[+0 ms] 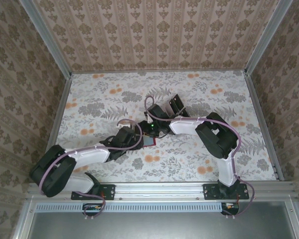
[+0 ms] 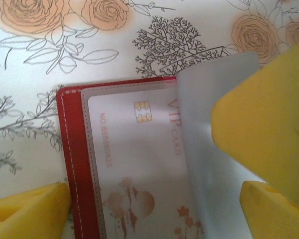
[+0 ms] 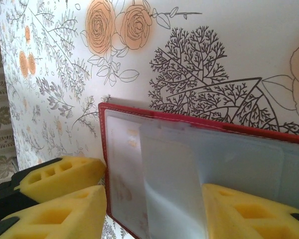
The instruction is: Put the credit cards into the card holder
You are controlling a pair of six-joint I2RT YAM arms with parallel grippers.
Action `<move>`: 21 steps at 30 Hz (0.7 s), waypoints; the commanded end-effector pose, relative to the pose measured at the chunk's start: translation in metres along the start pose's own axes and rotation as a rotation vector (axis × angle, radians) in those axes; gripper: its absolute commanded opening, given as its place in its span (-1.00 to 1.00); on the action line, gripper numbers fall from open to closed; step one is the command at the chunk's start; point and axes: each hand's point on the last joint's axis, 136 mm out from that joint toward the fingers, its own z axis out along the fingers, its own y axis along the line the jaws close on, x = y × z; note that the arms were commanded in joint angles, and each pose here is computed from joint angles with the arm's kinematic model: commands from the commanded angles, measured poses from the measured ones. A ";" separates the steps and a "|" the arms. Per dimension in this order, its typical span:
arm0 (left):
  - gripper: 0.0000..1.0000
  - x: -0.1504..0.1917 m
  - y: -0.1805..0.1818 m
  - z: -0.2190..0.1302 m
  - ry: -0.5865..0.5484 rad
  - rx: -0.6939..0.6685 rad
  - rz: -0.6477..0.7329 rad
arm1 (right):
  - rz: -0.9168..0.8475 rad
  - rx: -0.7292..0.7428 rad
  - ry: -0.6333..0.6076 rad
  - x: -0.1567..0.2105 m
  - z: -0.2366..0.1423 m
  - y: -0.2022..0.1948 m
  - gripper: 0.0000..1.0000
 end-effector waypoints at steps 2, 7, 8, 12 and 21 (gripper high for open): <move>0.93 -0.002 0.012 -0.032 -0.036 -0.001 -0.031 | -0.018 -0.051 0.006 0.002 -0.007 0.023 0.10; 0.98 -0.017 0.027 -0.065 -0.144 -0.007 -0.093 | -0.030 -0.042 0.014 0.009 -0.003 0.031 0.15; 0.98 -0.018 0.030 -0.069 -0.156 -0.009 -0.109 | -0.033 -0.040 0.018 0.010 -0.001 0.033 0.16; 0.98 -0.018 0.040 -0.077 -0.173 -0.013 -0.154 | -0.049 -0.031 0.031 0.015 0.008 0.042 0.18; 0.98 -0.018 0.043 -0.076 -0.177 -0.007 -0.177 | -0.079 0.010 0.062 0.024 0.029 0.055 0.25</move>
